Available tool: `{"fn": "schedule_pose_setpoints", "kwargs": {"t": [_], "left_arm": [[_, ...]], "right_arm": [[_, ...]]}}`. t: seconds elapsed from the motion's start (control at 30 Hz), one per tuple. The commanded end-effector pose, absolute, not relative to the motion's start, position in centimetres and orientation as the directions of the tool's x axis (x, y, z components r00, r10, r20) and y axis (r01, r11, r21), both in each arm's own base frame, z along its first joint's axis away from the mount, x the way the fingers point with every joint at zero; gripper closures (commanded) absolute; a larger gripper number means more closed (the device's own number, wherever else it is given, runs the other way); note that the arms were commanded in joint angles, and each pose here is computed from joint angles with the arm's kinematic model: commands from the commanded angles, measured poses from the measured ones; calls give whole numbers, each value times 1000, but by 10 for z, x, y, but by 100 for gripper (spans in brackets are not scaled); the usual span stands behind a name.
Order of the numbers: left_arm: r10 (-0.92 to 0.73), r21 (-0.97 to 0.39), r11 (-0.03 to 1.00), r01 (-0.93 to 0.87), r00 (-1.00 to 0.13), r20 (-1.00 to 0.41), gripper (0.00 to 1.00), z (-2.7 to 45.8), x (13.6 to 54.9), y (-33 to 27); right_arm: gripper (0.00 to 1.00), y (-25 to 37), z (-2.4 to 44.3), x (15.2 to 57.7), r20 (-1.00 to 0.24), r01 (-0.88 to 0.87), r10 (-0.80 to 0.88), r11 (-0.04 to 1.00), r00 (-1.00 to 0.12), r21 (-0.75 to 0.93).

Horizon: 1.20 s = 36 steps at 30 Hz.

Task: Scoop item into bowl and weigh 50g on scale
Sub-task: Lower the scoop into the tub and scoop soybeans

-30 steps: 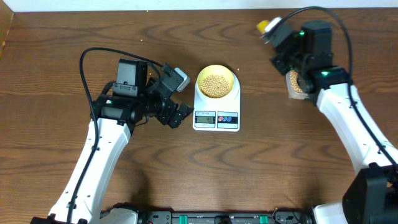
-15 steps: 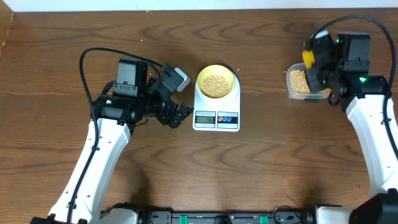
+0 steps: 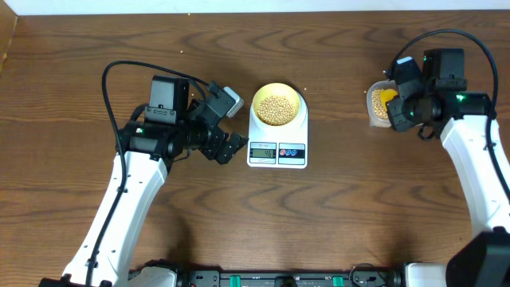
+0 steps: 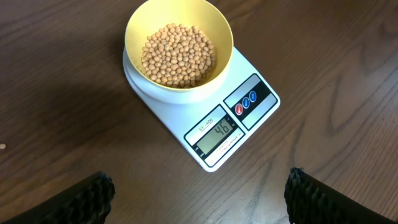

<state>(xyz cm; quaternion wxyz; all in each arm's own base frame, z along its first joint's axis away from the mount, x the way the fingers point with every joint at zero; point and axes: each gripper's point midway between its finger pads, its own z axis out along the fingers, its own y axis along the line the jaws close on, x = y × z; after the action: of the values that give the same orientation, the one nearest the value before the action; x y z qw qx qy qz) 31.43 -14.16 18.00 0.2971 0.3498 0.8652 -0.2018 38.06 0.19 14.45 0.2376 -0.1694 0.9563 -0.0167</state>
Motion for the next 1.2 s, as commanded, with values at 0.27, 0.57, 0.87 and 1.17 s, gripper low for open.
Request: {"fn": "schedule_pose_setpoints", "kwargs": {"t": [0.27,0.57,0.87,1.17], "left_arm": [[489,-131,657,742,-551,-676,10,188,314,-144],[489,-131,657,742,-551,-676,10,188,314,-144],[488,-131,657,743,-551,-676,10,188,314,-144],[489,-131,657,742,-551,-676,10,188,314,-144]], "right_arm": [[99,-23,120,380,-383,-261,-281,960,-880,-104],[99,13,123,379,-441,-338,-273,938,-855,76],[99,13,121,374,-421,-335,-271,938,-866,86],[99,-9,122,375,-425,-222,-150,967,-893,125]]}}
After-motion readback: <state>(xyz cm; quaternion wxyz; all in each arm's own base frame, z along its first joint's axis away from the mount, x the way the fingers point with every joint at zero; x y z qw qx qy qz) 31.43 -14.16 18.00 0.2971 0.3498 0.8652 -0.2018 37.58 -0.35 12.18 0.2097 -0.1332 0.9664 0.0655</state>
